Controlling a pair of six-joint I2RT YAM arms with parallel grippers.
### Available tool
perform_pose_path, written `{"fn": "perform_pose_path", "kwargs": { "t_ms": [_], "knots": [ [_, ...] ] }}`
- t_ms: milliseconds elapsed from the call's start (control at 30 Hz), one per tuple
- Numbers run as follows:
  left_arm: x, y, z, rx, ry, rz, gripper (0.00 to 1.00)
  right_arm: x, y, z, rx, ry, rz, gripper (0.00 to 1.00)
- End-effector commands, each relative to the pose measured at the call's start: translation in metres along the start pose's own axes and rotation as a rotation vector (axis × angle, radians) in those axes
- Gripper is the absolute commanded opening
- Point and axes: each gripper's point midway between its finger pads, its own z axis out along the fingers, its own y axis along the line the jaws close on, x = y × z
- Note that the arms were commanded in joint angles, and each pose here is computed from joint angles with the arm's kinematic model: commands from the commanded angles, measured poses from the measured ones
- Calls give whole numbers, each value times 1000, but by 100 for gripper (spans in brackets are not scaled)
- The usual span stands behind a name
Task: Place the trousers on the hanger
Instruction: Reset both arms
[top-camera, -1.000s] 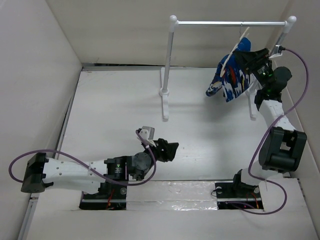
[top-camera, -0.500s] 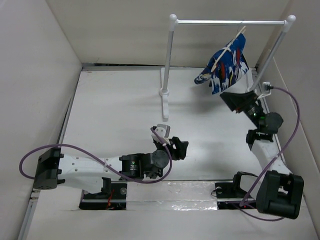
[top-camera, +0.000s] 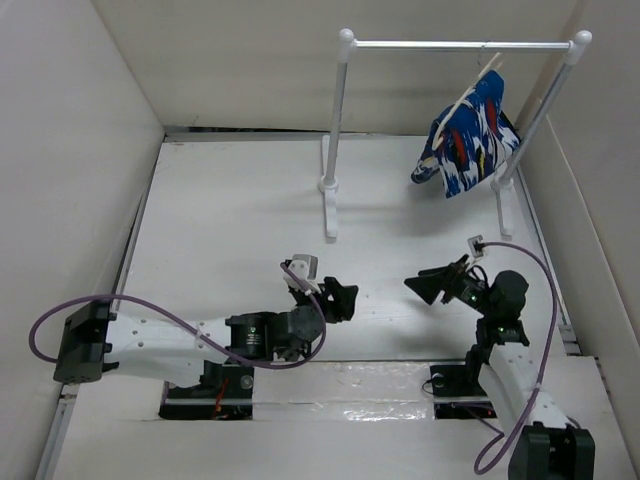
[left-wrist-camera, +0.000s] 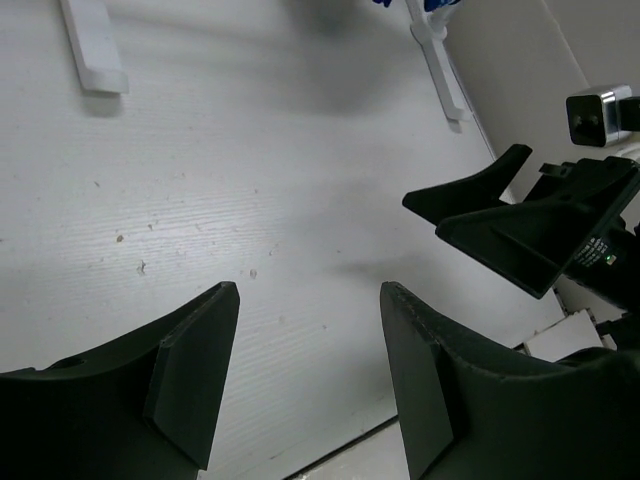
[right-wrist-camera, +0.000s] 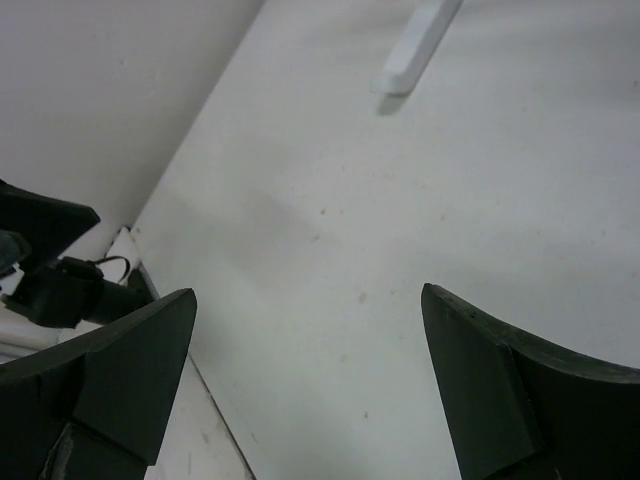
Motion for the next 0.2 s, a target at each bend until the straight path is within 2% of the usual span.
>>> {"fn": "perform_pose_path", "kwargs": {
  "t_ms": [0, 133, 167],
  "knots": [
    [-3, 5, -2, -15, -11, -52, 55, 19, -8, -5, 24, 55, -36, 100],
    [1, 7, -2, -15, -3, -49, 55, 3, 2, -2, 8, 38, -51, 100],
    [-4, 6, -2, -21, -12, -44, 55, -13, 13, -1, -15, 19, -67, 100]
  ]
}}
